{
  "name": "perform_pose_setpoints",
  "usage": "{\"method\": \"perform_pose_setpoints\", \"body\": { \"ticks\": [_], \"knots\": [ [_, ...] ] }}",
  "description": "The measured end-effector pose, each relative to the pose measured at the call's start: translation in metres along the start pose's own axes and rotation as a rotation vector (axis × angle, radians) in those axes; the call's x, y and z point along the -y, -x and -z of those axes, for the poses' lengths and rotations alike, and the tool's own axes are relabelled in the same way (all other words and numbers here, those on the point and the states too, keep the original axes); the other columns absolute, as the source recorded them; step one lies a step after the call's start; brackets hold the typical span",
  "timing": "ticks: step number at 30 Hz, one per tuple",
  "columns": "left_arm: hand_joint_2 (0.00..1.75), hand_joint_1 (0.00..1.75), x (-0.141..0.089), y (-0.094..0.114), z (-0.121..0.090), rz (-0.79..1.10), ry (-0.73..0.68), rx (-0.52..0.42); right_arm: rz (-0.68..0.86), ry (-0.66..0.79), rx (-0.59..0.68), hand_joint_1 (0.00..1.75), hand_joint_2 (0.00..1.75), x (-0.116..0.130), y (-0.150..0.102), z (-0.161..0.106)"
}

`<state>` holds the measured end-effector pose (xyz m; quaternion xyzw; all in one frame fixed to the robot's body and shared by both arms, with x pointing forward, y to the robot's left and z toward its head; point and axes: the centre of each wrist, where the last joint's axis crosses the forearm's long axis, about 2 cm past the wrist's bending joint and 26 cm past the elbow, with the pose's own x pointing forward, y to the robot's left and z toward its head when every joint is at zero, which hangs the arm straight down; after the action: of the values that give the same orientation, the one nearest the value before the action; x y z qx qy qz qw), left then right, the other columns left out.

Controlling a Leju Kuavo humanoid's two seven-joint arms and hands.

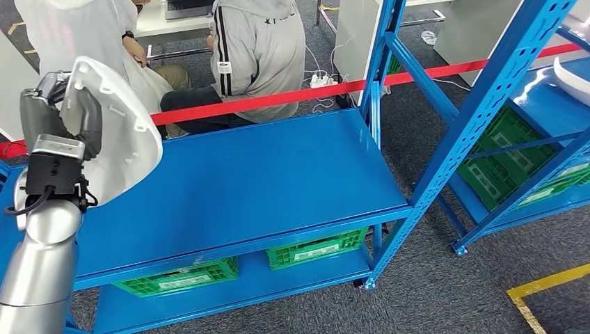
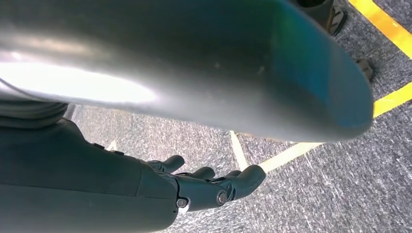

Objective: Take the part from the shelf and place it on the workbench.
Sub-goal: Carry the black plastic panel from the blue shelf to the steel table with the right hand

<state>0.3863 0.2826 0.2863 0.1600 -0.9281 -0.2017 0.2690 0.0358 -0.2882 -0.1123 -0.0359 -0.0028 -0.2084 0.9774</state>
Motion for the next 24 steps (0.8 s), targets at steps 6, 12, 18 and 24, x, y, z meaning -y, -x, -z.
{"method": "perform_pose_setpoints", "body": {
  "ticks": [6,12,18,24],
  "knots": [
    [1.75,1.75,-0.011,-0.006,-0.006,-0.03,-0.028,0.031,-0.007,-0.001,0.001,0.0,0.0,0.0,0.0,0.0],
    [1.75,1.75,-0.014,-0.007,-0.009,-0.052,-0.02,0.031,-0.015,-0.002,0.001,0.0,0.0,-0.001,0.0,0.0],
    [1.75,1.75,-0.014,-0.006,-0.011,-0.058,-0.015,0.025,-0.014,-0.007,-0.002,0.0,0.0,-0.004,0.001,0.0],
    [1.75,1.75,-0.013,-0.006,-0.015,-0.072,-0.008,0.018,-0.002,-0.01,-0.004,0.0,0.0,-0.004,0.002,0.0]
  ]
}}
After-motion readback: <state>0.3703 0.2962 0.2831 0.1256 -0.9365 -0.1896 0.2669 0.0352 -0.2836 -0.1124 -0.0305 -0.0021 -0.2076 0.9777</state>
